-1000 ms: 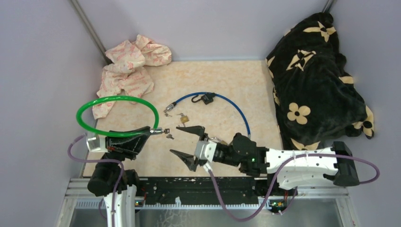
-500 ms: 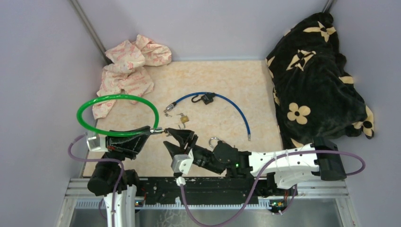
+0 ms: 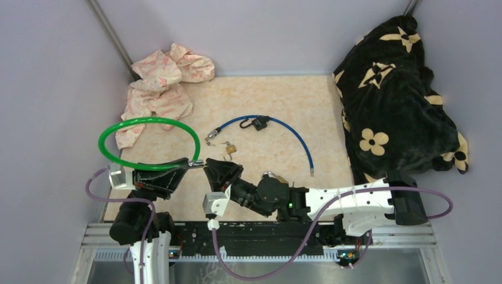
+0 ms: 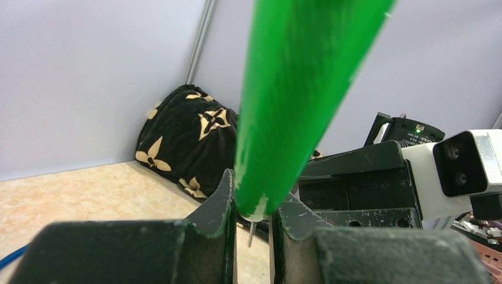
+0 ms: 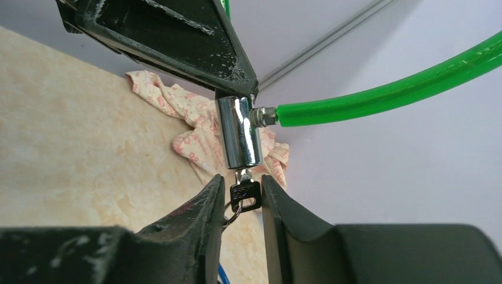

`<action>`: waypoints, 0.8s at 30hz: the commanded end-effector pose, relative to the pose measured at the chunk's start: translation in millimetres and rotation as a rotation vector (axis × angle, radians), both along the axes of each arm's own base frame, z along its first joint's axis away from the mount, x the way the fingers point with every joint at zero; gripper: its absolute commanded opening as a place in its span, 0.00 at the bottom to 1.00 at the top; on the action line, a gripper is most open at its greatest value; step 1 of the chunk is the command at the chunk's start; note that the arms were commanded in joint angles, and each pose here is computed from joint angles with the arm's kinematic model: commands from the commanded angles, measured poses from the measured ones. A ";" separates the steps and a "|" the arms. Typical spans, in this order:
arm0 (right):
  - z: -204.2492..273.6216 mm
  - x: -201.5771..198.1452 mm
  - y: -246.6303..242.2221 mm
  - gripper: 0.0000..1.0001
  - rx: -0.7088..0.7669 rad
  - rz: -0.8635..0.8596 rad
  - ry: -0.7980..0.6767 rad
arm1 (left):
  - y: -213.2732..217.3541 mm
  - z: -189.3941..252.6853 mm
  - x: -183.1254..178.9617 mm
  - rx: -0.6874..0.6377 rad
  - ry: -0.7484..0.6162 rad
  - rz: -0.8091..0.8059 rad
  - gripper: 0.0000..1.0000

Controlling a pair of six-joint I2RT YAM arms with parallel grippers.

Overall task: Lock with the key
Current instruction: Lock the lock.

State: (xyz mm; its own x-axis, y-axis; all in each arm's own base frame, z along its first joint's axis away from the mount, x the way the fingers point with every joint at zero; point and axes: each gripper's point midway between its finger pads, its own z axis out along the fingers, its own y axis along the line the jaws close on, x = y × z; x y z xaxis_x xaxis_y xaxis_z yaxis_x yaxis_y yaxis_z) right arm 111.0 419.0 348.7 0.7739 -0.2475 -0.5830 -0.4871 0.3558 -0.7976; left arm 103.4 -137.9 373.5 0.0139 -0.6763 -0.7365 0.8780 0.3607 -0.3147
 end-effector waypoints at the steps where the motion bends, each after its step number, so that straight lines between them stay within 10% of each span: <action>1: 29.6 5.4 -2.4 0.25 0.064 -0.044 -0.007 | 0.9 15.4 -12.0 -0.010 -0.076 0.017 0.00; 12: 32.3 1.4 1.0 0.00 -0.018 0.061 0.155 | -3.9 11.2 -17.3 0.049 -0.128 0.017 0.00; 24: 37.3 -17.7 5.5 0.00 -0.053 0.263 0.304 | -5.3 3.8 -13.3 0.077 -0.114 0.019 0.00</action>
